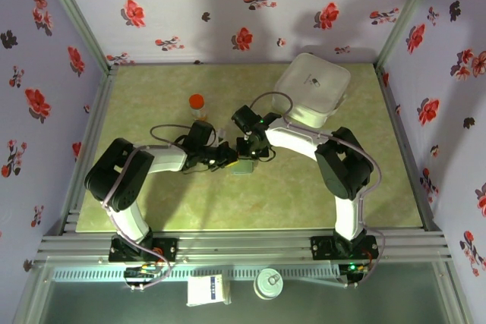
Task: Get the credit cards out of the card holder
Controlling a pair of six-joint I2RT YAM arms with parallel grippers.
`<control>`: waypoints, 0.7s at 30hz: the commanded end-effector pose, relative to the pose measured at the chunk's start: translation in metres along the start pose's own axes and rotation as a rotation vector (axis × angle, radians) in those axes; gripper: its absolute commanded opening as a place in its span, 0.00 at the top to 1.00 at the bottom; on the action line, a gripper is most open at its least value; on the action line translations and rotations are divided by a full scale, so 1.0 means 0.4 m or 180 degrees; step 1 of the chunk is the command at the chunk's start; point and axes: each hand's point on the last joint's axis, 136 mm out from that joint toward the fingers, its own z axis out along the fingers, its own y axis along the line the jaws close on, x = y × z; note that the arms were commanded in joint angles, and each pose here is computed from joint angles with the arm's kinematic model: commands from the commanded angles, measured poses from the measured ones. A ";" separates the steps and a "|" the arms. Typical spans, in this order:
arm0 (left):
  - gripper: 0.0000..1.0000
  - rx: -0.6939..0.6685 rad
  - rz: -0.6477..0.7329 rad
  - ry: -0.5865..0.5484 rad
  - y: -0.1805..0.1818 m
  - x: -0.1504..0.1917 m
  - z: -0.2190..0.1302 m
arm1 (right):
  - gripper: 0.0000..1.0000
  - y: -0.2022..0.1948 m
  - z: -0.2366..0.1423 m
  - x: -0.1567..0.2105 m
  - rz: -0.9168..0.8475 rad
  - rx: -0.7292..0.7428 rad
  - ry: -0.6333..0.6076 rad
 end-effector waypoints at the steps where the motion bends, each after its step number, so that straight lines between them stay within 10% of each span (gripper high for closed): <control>1: 1.00 0.0042 -0.0080 0.0044 0.005 -0.006 0.016 | 1.00 0.012 -0.009 0.016 -0.0001 -0.0037 0.0053; 21: 1.00 -0.1439 -0.0464 0.0418 0.308 0.078 -0.005 | 1.00 -0.136 -0.012 0.035 -0.0699 0.1652 0.0198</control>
